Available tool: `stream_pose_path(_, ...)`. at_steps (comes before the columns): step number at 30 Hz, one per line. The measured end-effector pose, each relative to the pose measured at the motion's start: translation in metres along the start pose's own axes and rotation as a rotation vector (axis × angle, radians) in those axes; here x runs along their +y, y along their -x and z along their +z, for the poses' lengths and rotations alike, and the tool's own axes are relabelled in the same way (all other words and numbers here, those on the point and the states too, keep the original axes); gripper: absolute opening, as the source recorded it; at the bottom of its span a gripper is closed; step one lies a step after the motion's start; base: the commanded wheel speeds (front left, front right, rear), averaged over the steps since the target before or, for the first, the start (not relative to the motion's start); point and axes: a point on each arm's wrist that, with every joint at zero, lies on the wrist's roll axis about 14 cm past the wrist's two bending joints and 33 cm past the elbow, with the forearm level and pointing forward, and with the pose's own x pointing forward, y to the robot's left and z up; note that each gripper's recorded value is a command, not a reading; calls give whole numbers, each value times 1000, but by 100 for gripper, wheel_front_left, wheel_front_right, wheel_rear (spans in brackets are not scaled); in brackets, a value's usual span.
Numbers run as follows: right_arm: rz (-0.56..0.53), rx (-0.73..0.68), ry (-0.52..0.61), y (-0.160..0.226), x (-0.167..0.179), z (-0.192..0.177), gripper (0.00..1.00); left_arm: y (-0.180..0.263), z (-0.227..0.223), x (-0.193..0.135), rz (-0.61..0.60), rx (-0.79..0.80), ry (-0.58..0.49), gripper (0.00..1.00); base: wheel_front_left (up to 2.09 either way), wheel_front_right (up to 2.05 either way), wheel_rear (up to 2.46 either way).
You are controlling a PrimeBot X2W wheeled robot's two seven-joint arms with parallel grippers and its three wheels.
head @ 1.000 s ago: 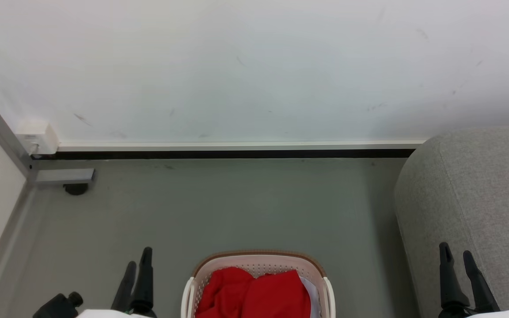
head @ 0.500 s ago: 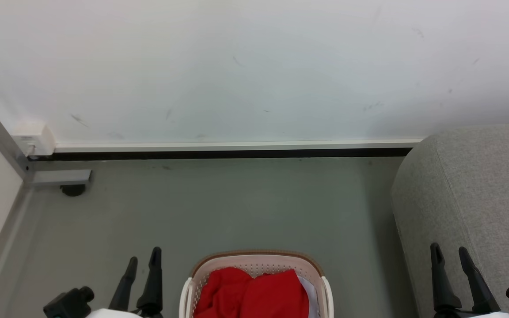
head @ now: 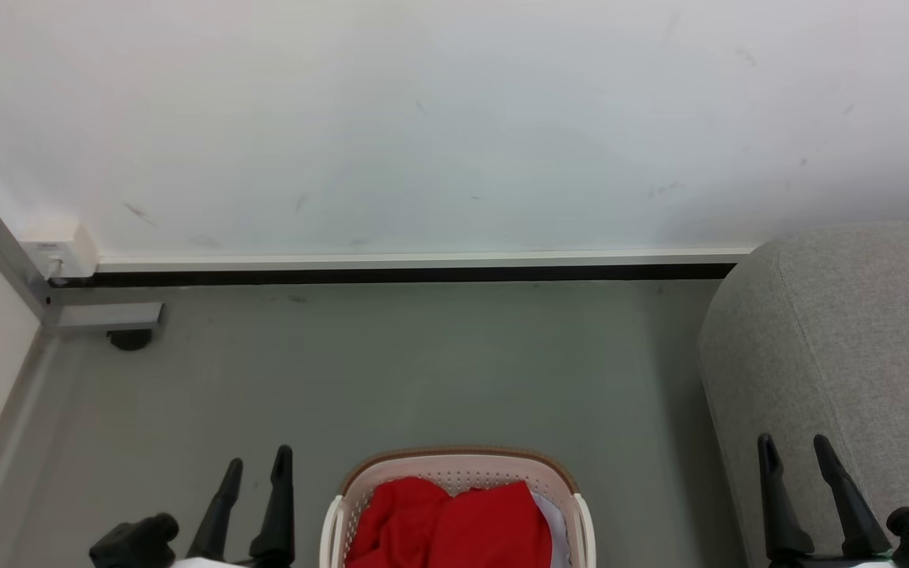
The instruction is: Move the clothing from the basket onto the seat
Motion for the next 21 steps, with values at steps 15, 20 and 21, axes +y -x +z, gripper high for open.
stream_pose_path(15, 1, -6, 103, 2, -3, -1, 100, 3, -4, 2, -10, 7, -123, 100, 0, 0, 0)
stream_pose_path(20, -4, -5, 128, 3, -6, -2, 100, 4, -5, 1, -19, 8, -167, 100, 0, 0, 0)
stream_pose_path(21, -3, -2, 135, 3, -6, -3, 100, 4, -6, 2, -19, 9, -175, 100, 0, 0, 0)
